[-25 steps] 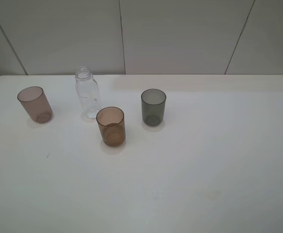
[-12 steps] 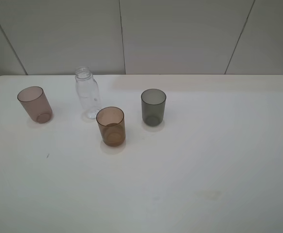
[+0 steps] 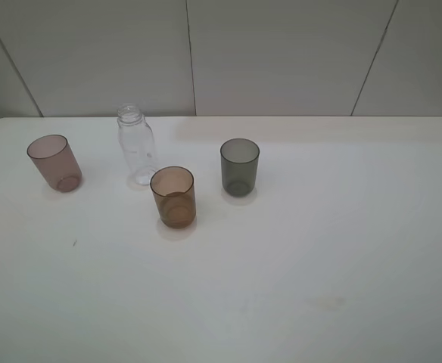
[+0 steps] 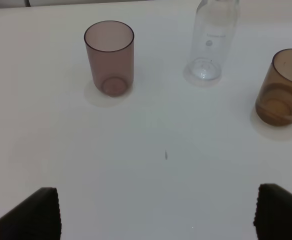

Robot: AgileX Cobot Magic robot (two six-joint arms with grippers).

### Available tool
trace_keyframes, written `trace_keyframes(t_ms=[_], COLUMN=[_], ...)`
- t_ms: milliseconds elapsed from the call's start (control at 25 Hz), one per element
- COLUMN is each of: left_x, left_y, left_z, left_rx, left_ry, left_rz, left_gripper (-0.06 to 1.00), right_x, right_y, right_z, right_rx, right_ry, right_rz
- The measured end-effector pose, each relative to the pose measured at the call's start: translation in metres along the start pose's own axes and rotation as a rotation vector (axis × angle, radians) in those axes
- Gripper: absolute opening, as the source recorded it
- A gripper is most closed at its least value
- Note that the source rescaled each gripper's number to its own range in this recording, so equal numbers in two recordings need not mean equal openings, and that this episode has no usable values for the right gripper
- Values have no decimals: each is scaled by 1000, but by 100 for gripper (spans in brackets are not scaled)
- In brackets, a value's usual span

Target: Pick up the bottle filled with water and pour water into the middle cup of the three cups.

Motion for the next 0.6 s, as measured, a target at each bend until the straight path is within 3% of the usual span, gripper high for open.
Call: trace_keyframes(t_ms=[600], left_x=[0], left_y=[0], left_z=[0], left_rx=[1], left_ry=[0], left_rz=[-1], left_gripper=[98], right_x=[0], right_y=[0], right_z=[0], right_rx=[0], right_ry=[0], right_rz=[0])
Point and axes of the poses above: a point on each arm's last joint axis where the gripper is mounted, z pointing back along that axis away from the gripper, x along the wrist's bending axis when the last joint is at zero, y = z × x, the point moved 9 cm from there along -z, pointing out along that axis toward the gripper, and after that the axes turned 13 degrees about z, right-handed, at the moved point
